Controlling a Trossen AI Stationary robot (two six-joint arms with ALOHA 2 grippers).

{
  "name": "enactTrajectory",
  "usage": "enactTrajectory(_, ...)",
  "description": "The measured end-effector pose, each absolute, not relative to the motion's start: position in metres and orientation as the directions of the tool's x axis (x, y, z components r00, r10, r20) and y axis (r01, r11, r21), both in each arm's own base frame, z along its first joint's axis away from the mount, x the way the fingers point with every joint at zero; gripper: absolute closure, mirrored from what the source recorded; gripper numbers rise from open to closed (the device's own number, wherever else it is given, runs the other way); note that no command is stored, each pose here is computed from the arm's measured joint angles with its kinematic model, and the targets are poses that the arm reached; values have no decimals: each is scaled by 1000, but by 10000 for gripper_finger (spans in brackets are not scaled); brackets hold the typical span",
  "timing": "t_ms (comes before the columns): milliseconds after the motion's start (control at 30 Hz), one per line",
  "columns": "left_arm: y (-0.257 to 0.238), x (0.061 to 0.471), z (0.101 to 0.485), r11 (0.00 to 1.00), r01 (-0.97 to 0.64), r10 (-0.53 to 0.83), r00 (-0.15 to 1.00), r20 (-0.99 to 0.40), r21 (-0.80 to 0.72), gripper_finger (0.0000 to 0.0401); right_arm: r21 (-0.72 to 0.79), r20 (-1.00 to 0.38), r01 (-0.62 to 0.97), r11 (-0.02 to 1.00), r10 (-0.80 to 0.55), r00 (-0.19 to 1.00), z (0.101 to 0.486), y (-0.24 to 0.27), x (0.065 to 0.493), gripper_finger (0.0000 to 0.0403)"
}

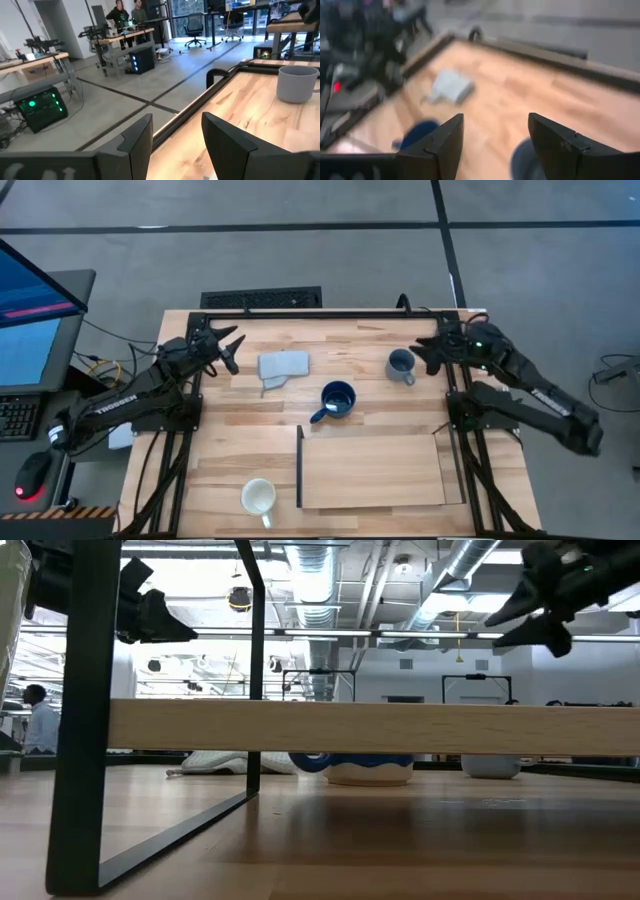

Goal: Stack small to large cups/mugs on shelf
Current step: Put the blue mug on the shelf

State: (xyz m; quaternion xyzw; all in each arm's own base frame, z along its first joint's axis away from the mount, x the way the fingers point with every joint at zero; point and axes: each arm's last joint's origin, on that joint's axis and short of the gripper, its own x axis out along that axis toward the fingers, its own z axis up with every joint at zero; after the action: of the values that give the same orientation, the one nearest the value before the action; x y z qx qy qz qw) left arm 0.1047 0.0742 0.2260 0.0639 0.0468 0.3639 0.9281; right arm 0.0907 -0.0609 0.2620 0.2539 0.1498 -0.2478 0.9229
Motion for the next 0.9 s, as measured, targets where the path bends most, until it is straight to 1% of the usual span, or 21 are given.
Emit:
enactTrajectory(100, 74, 105, 227, 724, -669, 681, 731, -28, 168, 238, 389, -508, 534, 751, -309, 804, 262, -60, 102, 159)
enactTrajectory(200, 74, 105, 228, 724, -670, 682, 731, -21, 167, 238, 404, -605, 577, 710, -266, 750, 261, -60, 112, 159)
enactTrajectory(367, 74, 105, 228, 721, -667, 682, 731, -20, 188, 238, 377, -774, 650, 660, -161, 612, 253, -58, 125, 159)
enactTrajectory(500, 74, 105, 228, 721, -667, 682, 731, -20, 190, 238, 357, -849, 703, 615, -100, 518, 249, -58, 133, 159)
enactTrajectory(700, 74, 105, 228, 721, -666, 681, 732, -20, 190, 238, 299, -915, 737, 607, -37, 401, 238, -60, 144, 159)
enactTrajectory(800, 74, 105, 228, 721, -667, 682, 731, -20, 190, 238, 260, -942, 760, 596, -17, 336, 231, -61, 146, 159)
enactTrajectory(900, 74, 105, 228, 721, -666, 682, 732, -20, 190, 238, 192, -965, 785, 589, -32, 260, 224, -64, 148, 159)
